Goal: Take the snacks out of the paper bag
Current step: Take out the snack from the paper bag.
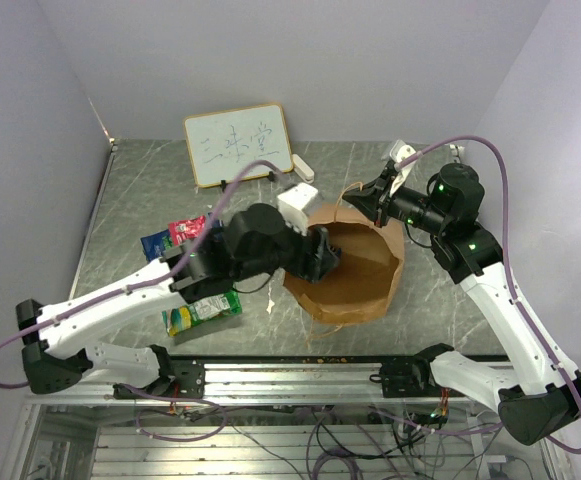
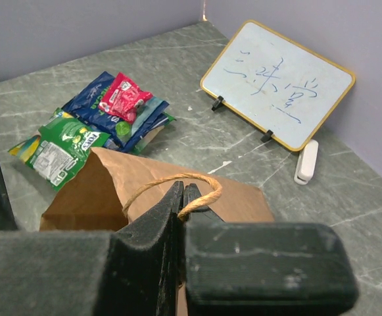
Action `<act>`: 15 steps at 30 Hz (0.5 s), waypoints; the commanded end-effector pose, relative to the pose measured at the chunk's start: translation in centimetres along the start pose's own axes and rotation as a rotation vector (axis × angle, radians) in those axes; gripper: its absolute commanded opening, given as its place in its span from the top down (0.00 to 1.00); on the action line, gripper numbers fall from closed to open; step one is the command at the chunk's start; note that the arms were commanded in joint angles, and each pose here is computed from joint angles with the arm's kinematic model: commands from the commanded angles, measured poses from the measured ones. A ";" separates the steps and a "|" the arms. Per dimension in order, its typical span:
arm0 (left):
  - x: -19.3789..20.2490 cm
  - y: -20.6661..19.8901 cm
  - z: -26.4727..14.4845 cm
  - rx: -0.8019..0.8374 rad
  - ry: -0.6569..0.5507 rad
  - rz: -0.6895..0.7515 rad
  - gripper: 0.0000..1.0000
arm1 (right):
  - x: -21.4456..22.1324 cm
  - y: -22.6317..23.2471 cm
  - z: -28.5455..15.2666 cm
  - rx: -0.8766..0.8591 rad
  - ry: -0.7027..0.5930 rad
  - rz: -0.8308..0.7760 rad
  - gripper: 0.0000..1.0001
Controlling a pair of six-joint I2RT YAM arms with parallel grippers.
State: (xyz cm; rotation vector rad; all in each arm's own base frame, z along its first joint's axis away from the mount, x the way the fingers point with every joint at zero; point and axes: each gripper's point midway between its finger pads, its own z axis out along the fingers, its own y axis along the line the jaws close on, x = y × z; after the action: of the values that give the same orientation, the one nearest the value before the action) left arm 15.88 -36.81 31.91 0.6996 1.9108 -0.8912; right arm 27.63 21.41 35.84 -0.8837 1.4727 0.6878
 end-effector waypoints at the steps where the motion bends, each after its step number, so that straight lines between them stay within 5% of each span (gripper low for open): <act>1: 0.7 -2.3 2.1 -0.017 -0.004 0.249 0.31 | -0.5 0.0 -0.1 -0.002 -0.014 -0.016 1.00; 15: 6.4 0.2 7.5 -0.178 0.085 0.646 0.47 | -0.6 0.0 -0.5 0.010 -0.002 -0.024 1.00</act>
State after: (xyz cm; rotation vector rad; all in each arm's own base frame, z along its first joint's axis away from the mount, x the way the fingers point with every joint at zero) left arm 15.00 -42.05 24.22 1.1068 1.7646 -0.4543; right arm 27.52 21.31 35.37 -0.8917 1.4904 0.6847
